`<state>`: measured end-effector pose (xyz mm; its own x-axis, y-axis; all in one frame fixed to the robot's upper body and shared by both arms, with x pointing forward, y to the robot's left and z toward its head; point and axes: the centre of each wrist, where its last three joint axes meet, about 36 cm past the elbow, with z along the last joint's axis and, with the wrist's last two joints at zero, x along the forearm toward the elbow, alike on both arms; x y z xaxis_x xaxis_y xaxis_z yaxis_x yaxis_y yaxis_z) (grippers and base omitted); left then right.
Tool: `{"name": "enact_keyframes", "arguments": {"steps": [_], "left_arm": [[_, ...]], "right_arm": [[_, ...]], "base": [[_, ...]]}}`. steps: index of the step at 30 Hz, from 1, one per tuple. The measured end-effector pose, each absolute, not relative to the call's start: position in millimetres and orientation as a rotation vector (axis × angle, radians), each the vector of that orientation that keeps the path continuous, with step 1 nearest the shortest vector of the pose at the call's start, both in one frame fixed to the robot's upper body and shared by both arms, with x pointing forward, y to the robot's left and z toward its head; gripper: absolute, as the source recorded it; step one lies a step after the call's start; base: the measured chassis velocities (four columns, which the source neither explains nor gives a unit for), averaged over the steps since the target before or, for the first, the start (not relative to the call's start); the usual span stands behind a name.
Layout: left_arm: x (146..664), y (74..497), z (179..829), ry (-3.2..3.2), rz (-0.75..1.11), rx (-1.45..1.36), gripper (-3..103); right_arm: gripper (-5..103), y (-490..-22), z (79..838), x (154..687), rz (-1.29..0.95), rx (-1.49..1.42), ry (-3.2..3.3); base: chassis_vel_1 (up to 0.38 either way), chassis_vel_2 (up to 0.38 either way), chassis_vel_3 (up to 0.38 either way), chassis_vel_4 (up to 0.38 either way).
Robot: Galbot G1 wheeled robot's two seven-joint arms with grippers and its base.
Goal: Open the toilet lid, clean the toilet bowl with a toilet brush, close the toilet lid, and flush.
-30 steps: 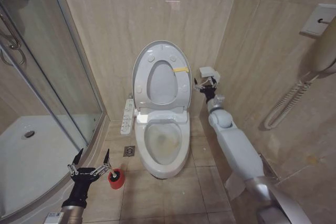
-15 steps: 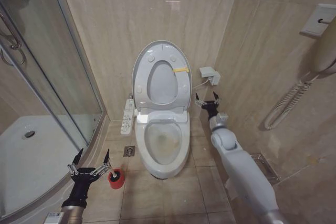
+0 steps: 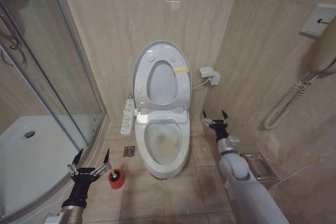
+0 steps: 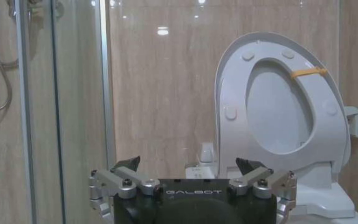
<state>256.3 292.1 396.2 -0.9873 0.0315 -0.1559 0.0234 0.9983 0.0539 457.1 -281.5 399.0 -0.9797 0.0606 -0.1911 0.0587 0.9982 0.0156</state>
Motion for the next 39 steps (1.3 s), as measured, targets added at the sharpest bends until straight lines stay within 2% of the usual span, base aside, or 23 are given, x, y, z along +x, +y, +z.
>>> {"name": "enact_keyframes", "arguments": {"steps": [15,39], "left_arm": [[256,292,396,2.983,0.078,0.041,100],[256,292,396,2.983,0.078,0.041,100]], "right_arm": [[100,-262,394,368,0.056,0.121,2.97],[100,-236,402,329,0.086,0.086,2.918]], "base": [[0.0,0.0,0.0,0.0],[0.0,0.0,0.0,0.0]]}}
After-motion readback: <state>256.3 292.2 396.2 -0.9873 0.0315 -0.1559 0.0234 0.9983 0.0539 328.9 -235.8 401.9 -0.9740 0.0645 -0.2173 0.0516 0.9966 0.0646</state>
